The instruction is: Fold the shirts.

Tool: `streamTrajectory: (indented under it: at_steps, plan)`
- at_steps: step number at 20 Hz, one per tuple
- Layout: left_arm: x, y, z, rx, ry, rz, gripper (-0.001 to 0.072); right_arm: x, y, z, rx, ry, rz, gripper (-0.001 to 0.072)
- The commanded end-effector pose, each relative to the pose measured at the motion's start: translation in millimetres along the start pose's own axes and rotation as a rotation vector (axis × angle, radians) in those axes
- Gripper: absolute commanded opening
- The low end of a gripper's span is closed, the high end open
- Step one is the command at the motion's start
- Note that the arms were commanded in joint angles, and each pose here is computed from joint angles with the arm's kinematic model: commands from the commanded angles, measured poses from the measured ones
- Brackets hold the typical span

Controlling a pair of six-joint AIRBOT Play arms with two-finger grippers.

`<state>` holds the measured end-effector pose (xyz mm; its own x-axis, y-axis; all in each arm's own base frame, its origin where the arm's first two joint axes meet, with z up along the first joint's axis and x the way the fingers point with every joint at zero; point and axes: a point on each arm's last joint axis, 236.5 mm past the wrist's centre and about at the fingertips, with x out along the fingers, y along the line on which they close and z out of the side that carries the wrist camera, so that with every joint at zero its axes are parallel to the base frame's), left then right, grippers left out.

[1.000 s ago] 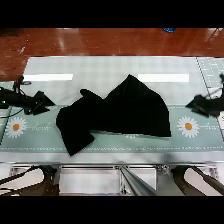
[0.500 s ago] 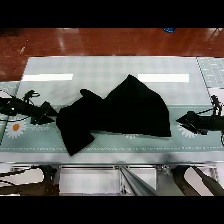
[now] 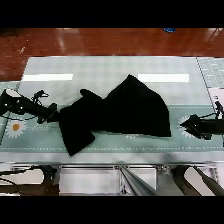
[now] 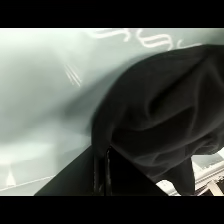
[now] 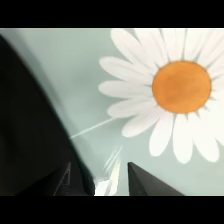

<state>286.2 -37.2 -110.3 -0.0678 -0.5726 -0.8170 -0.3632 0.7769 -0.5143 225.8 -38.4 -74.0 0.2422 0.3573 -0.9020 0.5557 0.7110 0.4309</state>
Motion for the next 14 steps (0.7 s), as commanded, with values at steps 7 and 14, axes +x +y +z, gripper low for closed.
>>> streamTrajectory:
  at_steps: [7, 14]
  plan:
    - [6.0, -6.0, -4.7, 0.04, 0.023, 0.012, 0.0023, 56.1, 22.6, -52.1, 0.002, 0.257, 0.054, 0.0414]
    - [-4.2, -40.0, 5.9, 0.071, -0.041, -0.058, 0.0023, 53.9, 135.6, -23.1, -0.22, 0.148, 0.306, 0.0023]
